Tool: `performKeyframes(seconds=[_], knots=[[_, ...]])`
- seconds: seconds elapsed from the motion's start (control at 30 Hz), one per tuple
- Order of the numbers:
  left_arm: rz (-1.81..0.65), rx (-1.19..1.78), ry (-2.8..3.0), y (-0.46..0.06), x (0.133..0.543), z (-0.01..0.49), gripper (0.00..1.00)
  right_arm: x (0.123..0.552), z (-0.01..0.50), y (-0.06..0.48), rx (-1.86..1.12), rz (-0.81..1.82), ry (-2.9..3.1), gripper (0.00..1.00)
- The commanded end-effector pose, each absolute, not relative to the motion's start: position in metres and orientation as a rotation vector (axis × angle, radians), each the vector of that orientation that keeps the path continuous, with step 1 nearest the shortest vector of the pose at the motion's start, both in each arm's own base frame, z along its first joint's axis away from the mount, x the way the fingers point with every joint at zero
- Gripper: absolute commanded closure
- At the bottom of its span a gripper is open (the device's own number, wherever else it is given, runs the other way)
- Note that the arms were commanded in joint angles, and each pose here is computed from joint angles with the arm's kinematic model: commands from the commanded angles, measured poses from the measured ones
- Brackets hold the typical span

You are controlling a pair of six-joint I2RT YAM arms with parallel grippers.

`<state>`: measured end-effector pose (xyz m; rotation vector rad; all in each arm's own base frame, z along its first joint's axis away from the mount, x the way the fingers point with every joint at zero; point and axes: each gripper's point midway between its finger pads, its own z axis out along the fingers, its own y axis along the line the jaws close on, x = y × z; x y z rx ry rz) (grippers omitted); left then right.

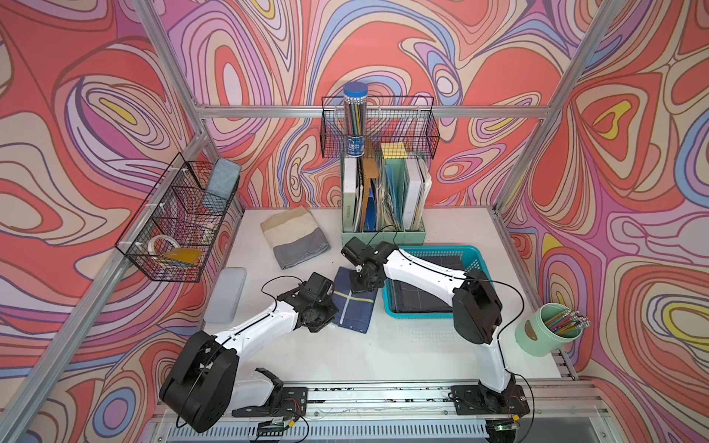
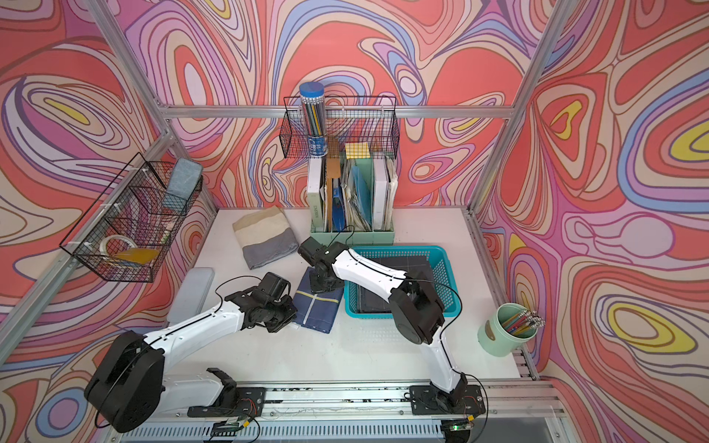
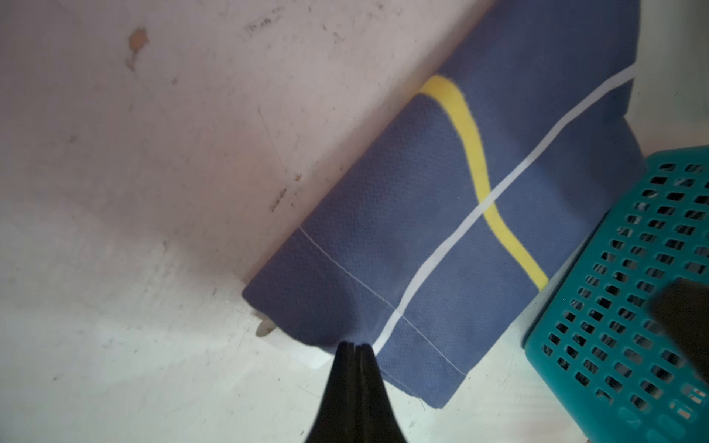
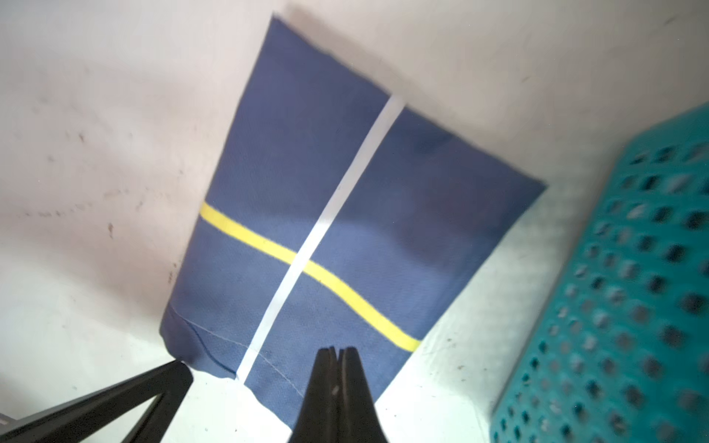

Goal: Put the folded pillowcase in the basket
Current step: Adjust the pillowcase at the center of the board.

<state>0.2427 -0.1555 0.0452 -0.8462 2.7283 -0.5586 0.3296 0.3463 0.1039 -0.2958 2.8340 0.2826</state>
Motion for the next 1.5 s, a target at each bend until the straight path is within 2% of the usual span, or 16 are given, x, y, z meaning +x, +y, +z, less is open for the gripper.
performKeyframes(seconds=[0.0,0.1,0.27,0.43,0.57,0.77,0.97,1.13,1.3,1.47], knots=[[-0.553,-0.866,2.636,-0.156,0.265,0.042,1.00,0.353,0.132,0.325,-0.208,0.241,2.719,1.00],[-0.507,-0.857,2.720,-0.164,0.269,0.034,1.00,0.357,0.144,0.309,-0.185,0.195,2.697,1.00],[-0.589,-0.946,2.781,-0.171,0.248,0.002,1.00,0.363,0.174,0.283,-0.113,0.190,2.634,1.00],[-0.521,-1.030,2.817,-0.144,0.236,-0.019,1.00,0.361,0.198,0.269,-0.089,0.190,2.592,1.00],[-0.533,-1.080,2.837,-0.118,0.248,-0.018,1.00,0.359,0.201,0.262,-0.092,0.174,2.587,1.00],[-0.435,-0.988,2.867,-0.091,0.278,0.011,1.00,0.356,0.195,0.272,-0.168,0.196,2.544,1.00],[-0.351,-0.882,2.849,-0.061,0.316,0.038,1.00,0.347,0.143,0.332,-0.351,0.236,2.618,1.00],[-0.419,-0.841,2.743,-0.057,0.325,0.087,1.00,0.351,0.081,0.355,-0.434,0.112,2.744,1.00],[-0.336,-0.773,2.618,-0.034,0.311,0.150,1.00,0.297,0.057,0.360,-0.520,0.133,2.823,1.00],[-0.411,-0.759,2.575,-0.038,0.296,0.164,1.00,0.251,0.054,0.346,-0.516,0.163,2.856,1.00]])
